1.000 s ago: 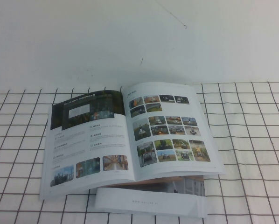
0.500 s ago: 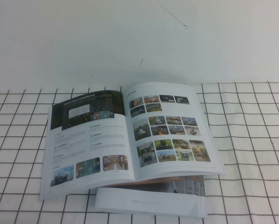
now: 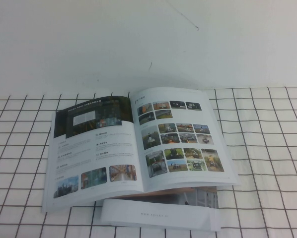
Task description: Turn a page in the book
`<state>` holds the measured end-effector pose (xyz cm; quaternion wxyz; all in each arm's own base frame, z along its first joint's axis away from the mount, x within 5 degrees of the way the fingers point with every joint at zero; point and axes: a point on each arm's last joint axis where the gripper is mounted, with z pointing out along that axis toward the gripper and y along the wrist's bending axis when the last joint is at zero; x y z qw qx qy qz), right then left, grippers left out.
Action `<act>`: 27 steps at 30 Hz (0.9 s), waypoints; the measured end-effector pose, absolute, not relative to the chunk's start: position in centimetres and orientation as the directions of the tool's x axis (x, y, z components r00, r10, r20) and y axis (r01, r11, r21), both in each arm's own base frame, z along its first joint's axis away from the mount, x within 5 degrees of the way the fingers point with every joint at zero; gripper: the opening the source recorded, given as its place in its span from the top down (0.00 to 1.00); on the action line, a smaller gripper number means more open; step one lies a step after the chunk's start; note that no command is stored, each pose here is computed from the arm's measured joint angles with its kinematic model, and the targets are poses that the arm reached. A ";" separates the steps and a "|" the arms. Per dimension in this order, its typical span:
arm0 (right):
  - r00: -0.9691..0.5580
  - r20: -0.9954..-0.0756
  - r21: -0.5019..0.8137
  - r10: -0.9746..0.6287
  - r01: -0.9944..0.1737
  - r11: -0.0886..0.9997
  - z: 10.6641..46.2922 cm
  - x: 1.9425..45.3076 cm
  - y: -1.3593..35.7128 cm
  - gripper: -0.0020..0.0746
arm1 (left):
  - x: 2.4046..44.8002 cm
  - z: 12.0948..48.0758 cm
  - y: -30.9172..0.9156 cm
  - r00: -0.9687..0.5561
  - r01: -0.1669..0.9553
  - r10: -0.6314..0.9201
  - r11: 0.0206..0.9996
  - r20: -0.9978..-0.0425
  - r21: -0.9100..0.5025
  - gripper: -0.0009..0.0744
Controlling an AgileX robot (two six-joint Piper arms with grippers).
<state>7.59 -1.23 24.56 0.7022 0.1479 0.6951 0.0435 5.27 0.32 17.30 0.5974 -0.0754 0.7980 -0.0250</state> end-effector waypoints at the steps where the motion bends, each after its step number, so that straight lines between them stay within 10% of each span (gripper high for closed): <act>1: 0.047 -0.963 0.268 0.264 0.148 0.952 24.7 7.4 -1.3 0.98 | 5.3 17.3 0.3 -0.275 -0.090 -0.150 0.987 -0.950 -0.130 0.99; 11: 0.088 -0.937 0.349 0.338 0.211 0.913 24.6 6.8 -2.0 0.98 | 5.3 17.3 0.3 -0.275 -0.090 -0.150 0.987 -0.950 -0.130 0.99; 27: -0.032 -0.999 -0.029 -0.029 -0.008 1.000 25.0 6.9 0.2 0.98 | 5.3 17.3 0.3 -0.275 -0.089 -0.146 0.988 -0.950 -0.126 0.99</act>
